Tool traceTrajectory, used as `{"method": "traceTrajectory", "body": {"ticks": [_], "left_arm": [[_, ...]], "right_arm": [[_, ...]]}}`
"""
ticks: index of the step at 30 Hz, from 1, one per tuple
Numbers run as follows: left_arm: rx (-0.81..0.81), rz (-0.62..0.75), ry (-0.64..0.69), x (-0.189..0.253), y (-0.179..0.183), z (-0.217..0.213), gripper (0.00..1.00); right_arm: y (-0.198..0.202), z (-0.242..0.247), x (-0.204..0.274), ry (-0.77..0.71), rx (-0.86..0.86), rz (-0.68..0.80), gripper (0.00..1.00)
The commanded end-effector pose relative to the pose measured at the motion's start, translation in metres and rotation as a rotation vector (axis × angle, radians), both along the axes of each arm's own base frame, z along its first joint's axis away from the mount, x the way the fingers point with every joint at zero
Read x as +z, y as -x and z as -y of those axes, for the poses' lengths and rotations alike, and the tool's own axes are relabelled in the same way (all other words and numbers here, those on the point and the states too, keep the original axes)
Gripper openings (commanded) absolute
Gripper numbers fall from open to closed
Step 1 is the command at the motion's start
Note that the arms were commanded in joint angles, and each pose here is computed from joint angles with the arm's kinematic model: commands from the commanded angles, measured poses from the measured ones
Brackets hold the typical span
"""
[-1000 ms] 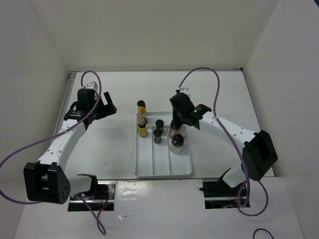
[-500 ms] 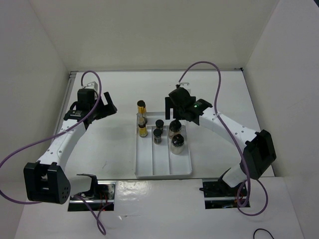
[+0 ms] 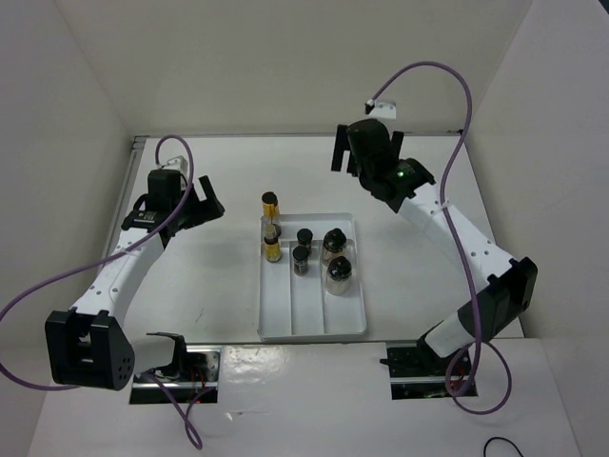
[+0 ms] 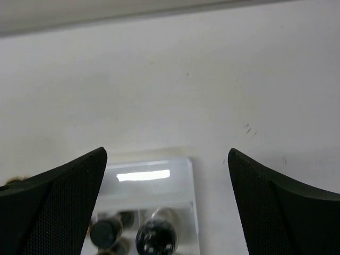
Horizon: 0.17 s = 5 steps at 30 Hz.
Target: Organize the condiment bottles
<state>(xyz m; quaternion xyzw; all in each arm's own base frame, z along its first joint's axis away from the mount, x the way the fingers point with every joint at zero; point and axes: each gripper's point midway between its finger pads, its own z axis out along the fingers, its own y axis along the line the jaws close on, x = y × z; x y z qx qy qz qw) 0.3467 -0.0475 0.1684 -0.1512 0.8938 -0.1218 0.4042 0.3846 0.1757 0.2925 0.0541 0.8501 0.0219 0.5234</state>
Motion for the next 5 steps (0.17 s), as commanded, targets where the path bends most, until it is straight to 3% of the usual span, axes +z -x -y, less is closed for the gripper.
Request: {"method": "traceTrajectory", "body": {"ticks": [1, 5], "left_arm": [[-0.039, 0.032, 0.006, 0.005, -0.007, 0.006, 1.00], [-0.044, 0.033, -0.001, 0.005, -0.007, 0.005, 1.00]], "right_arm": [[-0.044, 0.029, 0.033, 0.016, -0.102, 0.117, 0.99], [-0.071, 0.061, 0.044, -0.018, -0.129, 0.136, 0.99]]}}
